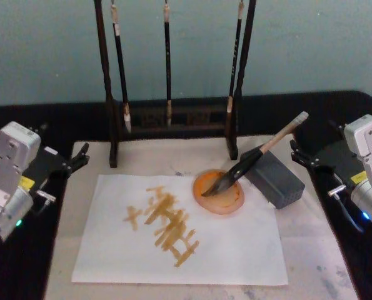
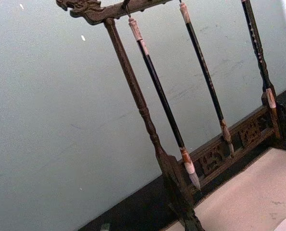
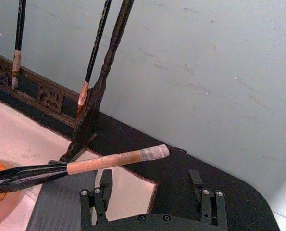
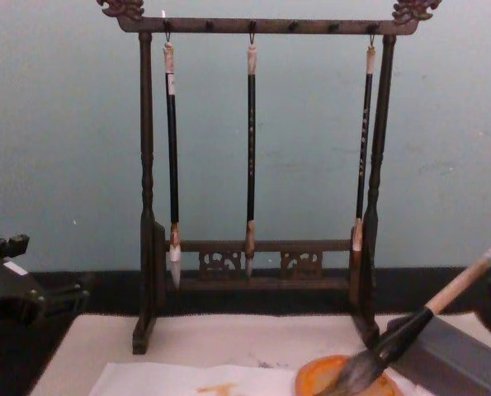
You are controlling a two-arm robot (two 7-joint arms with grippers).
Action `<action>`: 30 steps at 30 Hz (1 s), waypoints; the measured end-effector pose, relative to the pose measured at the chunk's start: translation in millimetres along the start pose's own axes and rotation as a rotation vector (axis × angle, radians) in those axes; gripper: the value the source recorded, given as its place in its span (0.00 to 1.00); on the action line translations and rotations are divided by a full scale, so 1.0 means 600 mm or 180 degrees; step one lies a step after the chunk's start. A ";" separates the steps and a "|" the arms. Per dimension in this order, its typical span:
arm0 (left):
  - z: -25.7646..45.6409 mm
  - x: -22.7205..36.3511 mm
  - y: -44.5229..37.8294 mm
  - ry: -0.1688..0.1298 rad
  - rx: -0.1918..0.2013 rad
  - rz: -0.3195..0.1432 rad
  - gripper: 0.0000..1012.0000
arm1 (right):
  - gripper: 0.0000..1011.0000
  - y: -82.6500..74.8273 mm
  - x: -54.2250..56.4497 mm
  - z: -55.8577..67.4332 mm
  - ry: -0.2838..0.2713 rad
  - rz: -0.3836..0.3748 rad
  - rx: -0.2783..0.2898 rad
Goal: Pick up the brush from the inkstone, write on the paper, then place the brush back to its original position.
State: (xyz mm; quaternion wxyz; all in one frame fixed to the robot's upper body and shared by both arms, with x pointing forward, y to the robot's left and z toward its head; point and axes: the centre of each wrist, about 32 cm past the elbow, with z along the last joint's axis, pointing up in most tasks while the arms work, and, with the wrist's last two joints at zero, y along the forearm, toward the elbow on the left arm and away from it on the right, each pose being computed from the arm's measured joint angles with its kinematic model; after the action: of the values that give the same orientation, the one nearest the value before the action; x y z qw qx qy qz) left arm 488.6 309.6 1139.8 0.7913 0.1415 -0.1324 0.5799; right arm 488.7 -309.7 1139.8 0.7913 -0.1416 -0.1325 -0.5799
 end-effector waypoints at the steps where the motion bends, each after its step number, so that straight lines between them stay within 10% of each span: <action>1: 0.000 0.0000 0.000 0.0000 0.0000 0.0000 1.00 | 0.99 0.000 0.000 0.000 0.0000 0.0000 0.0000; 30: 0.000 0.0000 0.000 0.0000 0.0000 0.0000 1.00 | 0.99 0.000 0.000 0.000 0.0000 0.0000 0.0000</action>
State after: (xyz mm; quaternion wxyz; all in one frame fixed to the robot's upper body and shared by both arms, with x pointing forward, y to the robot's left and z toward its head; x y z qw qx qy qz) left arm 488.6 309.7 1139.8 0.7913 0.1415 -0.1324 0.5799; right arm 488.6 -309.6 1139.8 0.7913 -0.1415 -0.1325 -0.5799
